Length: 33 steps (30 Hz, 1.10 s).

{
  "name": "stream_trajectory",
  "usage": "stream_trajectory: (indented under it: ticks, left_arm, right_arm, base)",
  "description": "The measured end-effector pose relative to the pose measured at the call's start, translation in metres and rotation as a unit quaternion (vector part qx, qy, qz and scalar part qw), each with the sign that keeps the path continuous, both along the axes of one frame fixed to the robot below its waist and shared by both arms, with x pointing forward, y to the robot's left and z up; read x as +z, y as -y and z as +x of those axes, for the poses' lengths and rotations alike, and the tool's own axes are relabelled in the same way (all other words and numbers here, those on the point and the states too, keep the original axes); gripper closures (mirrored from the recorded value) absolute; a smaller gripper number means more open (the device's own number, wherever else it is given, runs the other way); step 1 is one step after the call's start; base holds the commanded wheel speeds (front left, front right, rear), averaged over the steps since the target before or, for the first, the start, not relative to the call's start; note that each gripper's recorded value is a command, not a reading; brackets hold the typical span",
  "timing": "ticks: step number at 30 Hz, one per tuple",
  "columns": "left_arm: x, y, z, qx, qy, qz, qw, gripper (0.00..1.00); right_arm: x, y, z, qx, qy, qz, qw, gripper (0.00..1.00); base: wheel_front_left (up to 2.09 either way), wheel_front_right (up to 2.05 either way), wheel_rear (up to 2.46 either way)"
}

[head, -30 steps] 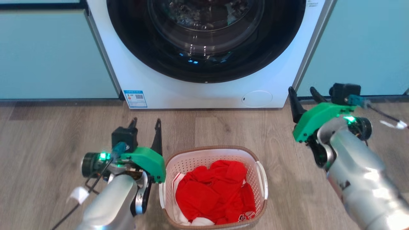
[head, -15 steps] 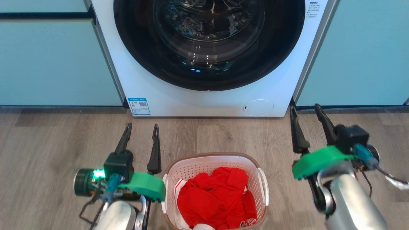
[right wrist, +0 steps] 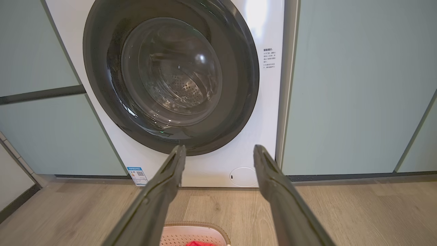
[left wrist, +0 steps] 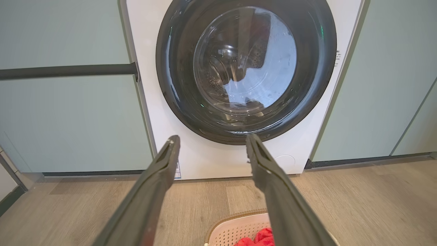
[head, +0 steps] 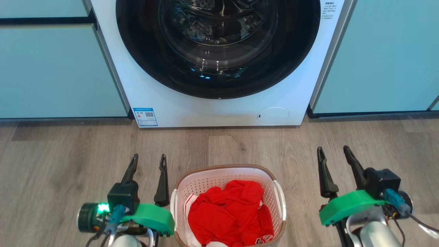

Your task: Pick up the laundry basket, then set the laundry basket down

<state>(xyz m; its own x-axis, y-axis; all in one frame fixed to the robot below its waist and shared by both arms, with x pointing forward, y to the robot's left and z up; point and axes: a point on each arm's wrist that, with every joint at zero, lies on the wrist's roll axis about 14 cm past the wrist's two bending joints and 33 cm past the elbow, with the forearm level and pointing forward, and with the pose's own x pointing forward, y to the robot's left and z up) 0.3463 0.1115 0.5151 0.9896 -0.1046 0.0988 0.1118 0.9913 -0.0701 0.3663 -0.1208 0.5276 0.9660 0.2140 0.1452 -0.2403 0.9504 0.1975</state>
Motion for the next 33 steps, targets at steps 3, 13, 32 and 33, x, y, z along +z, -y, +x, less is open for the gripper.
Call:
stream_trajectory:
  ticks: [3, 13, 32, 33]
  left_arm:
    - [0.000, 0.000, 0.000, 0.000, 0.000, -0.001, 1.000, 0.00]
    - [0.008, 0.000, -0.001, 0.001, 0.012, -0.008, 1.000, 0.00]
    - [0.007, -0.001, -0.006, -0.002, 0.007, -0.029, 1.000, 0.00]
    - [0.007, -0.001, -0.007, -0.002, 0.007, -0.029, 1.000, 0.00]
  right_arm:
    - [-0.002, -0.001, -0.001, 0.002, -0.002, -0.001, 1.000, 0.00]
    - [-0.001, 0.000, -0.001, 0.000, -0.001, -0.005, 1.000, 0.00]
    - [0.005, -0.006, -0.002, 0.009, 0.008, -0.005, 1.000, 0.00]
    - [0.005, -0.006, -0.002, 0.009, 0.009, -0.005, 1.000, 0.00]
  base:
    - [0.00, 0.00, 0.00]
    - [0.00, 0.00, 0.00]
    - [0.00, 0.00, 0.00]
    - [0.00, 0.00, 0.00]
